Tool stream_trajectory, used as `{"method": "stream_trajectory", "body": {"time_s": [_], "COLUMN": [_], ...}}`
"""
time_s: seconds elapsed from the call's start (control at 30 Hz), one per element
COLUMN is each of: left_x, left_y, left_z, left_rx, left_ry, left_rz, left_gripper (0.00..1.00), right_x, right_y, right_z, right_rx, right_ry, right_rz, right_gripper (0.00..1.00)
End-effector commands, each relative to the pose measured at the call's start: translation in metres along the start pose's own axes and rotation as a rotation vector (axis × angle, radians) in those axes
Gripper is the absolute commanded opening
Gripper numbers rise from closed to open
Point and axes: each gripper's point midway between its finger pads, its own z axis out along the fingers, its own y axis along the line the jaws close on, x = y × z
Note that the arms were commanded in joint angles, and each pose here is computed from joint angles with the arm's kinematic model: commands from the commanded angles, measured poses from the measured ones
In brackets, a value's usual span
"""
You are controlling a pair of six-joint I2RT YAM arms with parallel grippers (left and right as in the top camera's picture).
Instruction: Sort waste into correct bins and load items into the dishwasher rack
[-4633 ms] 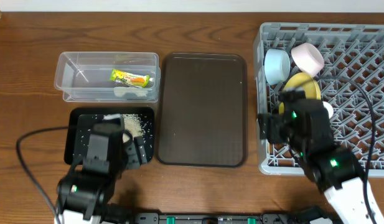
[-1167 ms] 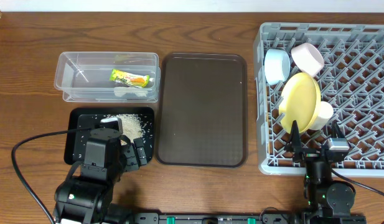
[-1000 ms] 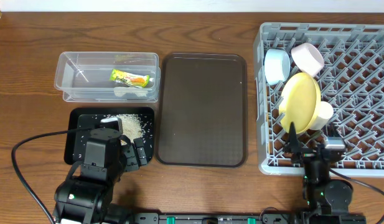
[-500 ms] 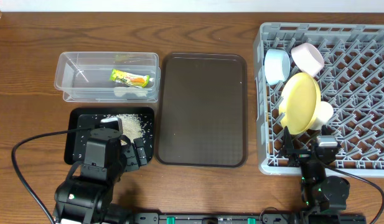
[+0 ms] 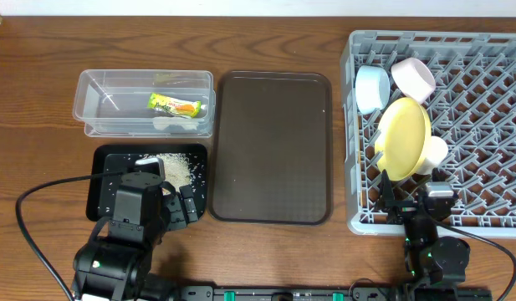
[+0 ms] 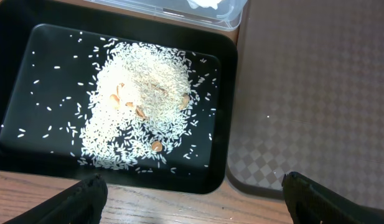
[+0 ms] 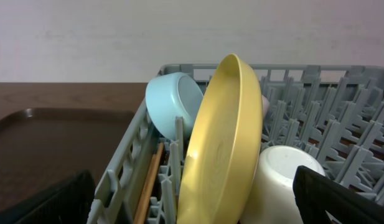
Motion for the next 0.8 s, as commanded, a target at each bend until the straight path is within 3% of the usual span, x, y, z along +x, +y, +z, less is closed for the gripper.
{"method": "stream_trajectory", "body": {"time_s": [0.0, 0.47, 0.77], "left_x": [0.001, 0.011, -0.020], "left_y": [0.003, 0.011, 0.019], "left_z": [0.001, -0.001, -0.003], "left_rx": [-0.016, -0.045, 0.005], "left_ry": [-0.003, 0.032, -0.282], "left_rz": [-0.005, -0.006, 0.047], "left_gripper": [0.93, 0.93, 0.93], "right_x": [0.000, 0.000, 0.000], "right_y": [0.002, 0.002, 0.002], "right_z": [0.000, 0.000, 0.000], "right_rx": [-0.012, -0.012, -0.012], "right_ry": [-0.001, -0.001, -0.001], "right_rz": [-0.011, -0.011, -0.011], "right_gripper": [0.99, 0.99, 0.99]}}
